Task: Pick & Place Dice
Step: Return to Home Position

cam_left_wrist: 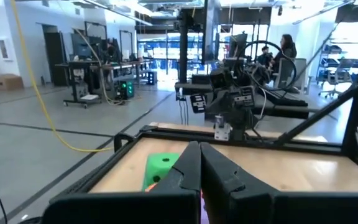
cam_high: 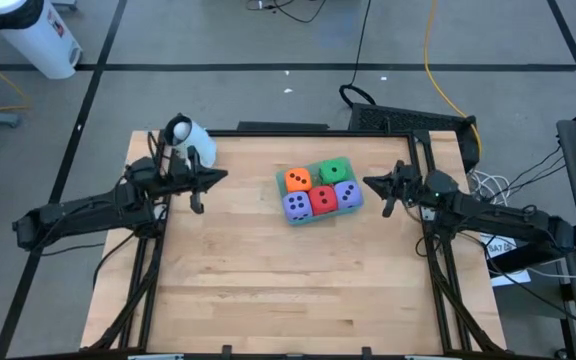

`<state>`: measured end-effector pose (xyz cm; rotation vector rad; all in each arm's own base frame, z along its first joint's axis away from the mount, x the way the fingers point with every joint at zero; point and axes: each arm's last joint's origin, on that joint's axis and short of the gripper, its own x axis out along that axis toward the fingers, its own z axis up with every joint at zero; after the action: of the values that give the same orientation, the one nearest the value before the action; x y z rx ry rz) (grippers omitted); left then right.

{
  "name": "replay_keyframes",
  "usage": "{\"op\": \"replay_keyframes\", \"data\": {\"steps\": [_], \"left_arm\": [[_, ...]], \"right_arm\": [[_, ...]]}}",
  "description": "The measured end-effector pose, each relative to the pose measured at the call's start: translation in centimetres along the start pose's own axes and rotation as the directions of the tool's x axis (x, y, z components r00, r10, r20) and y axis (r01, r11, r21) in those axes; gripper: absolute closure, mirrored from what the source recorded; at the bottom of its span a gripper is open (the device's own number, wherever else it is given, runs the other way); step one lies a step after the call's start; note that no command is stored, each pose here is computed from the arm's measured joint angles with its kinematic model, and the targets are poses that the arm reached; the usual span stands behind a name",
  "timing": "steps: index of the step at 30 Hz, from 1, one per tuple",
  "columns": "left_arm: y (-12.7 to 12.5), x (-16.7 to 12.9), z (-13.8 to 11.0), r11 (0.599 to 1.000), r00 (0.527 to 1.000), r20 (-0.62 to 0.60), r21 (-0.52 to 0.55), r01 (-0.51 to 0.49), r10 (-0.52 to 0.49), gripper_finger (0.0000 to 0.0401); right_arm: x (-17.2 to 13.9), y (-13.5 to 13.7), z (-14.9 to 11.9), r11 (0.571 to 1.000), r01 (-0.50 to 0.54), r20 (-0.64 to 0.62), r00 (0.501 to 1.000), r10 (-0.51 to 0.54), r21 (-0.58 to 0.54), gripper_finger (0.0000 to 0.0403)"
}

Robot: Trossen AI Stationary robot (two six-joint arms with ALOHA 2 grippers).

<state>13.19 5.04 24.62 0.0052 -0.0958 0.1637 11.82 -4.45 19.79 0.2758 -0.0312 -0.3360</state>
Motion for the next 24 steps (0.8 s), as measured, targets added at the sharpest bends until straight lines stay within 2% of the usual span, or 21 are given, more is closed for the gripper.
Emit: {"op": "replay_keyframes", "data": {"steps": [4, 11, 16, 19, 24], "left_arm": [[-0.2, -0.3, -1.8, 1.000, 1.000, 0.007, 0.011, 0.025, -0.025, 0.0401], [-1.0, -1.6, -5.1, 0.997, 0.998, -0.028, -0.046, 0.062, -0.064, 0.0401], [-2.0, -2.5, -6.0, 0.992, 0.992, 0.005, 0.016, 0.123, -0.123, 0.0401], [-2.2, -3.1, -6.1, 0.995, 0.995, 0.002, 0.027, 0.097, -0.097, 0.0401], [-2.2, -3.9, -6.8, 0.999, 0.997, -0.069, 0.033, 0.037, -0.035, 0.0401]], "right_arm": [[-0.1, 0.3, -0.5, 0.999, -0.032, -0.011, 0.999, 0.032, 0.008, 0.0403], [-0.3, 1.1, -1.9, 0.994, -0.095, 0.027, 0.995, 0.093, 0.050, 0.0403], [-0.6, 1.2, -2.3, 0.996, -0.075, 0.029, 0.997, 0.074, 0.040, 0.0403], [-0.9, 1.1, -2.3, 0.997, -0.070, 0.028, 0.997, 0.068, 0.045, 0.0403], [-1.3, 0.9, -2.7, 0.999, -0.024, 0.016, 1.000, 0.023, 0.037, 0.0403]]}}
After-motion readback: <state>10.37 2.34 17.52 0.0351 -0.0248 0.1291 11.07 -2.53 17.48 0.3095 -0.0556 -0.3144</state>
